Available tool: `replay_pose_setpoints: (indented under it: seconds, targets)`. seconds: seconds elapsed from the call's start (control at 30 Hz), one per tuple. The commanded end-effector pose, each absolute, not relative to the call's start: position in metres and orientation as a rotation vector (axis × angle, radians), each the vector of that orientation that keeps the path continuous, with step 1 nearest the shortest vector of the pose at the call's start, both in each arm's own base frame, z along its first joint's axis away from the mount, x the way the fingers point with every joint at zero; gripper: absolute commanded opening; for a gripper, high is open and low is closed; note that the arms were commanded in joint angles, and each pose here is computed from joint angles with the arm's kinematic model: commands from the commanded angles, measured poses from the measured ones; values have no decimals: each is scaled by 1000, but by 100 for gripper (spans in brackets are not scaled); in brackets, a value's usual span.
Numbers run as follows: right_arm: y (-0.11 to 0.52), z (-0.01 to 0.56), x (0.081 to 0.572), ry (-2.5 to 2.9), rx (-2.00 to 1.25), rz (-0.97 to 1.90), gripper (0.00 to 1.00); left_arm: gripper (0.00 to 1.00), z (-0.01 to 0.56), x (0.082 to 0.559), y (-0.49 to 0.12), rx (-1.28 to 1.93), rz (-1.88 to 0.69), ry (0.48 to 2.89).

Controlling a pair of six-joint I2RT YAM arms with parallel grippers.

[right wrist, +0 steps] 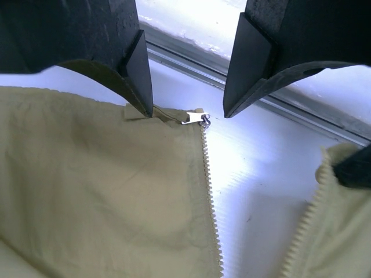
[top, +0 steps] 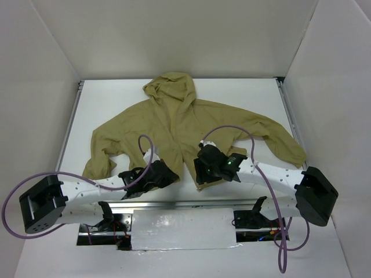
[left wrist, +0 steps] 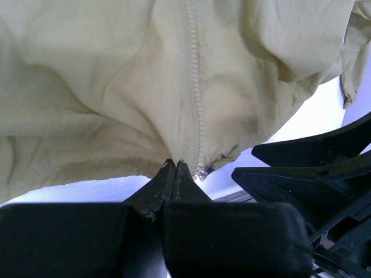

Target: Zip up the jacket

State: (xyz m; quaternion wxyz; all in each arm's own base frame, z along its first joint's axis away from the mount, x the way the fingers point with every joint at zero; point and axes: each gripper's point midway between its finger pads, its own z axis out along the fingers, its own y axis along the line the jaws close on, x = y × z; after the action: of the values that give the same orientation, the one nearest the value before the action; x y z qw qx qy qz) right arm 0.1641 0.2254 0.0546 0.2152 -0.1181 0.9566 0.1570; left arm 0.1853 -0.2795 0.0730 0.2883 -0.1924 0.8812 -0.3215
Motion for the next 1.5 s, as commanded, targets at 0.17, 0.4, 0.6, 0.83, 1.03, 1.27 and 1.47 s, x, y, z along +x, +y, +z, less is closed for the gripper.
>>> replay_pose_setpoints:
  seconds: [0.17,0.4,0.6,0.83,1.03,1.27,1.47]
  targets:
    - [226,42,151,2670,-332,492,61,0,85,191,-270,-525,-877,2291]
    - [229,34,157,2662,-339,477,60,0,81,190,-276,-489,-900,2310]
    - [235,33,161,2663,-353,483,62,0,76,189,-284,-457,-926,2339]
    - [237,23,142,2742,-335,552,61,0,76,188,-288,-436,-933,2355]
    - [244,40,125,2708,-335,721,62,0,74,188,-283,-449,-929,2348]
    - [256,41,114,2721,-382,839,62,0,75,189,-277,-469,-923,2342]
    - [258,51,117,2700,-374,850,62,0,78,191,-267,-484,-895,2326]
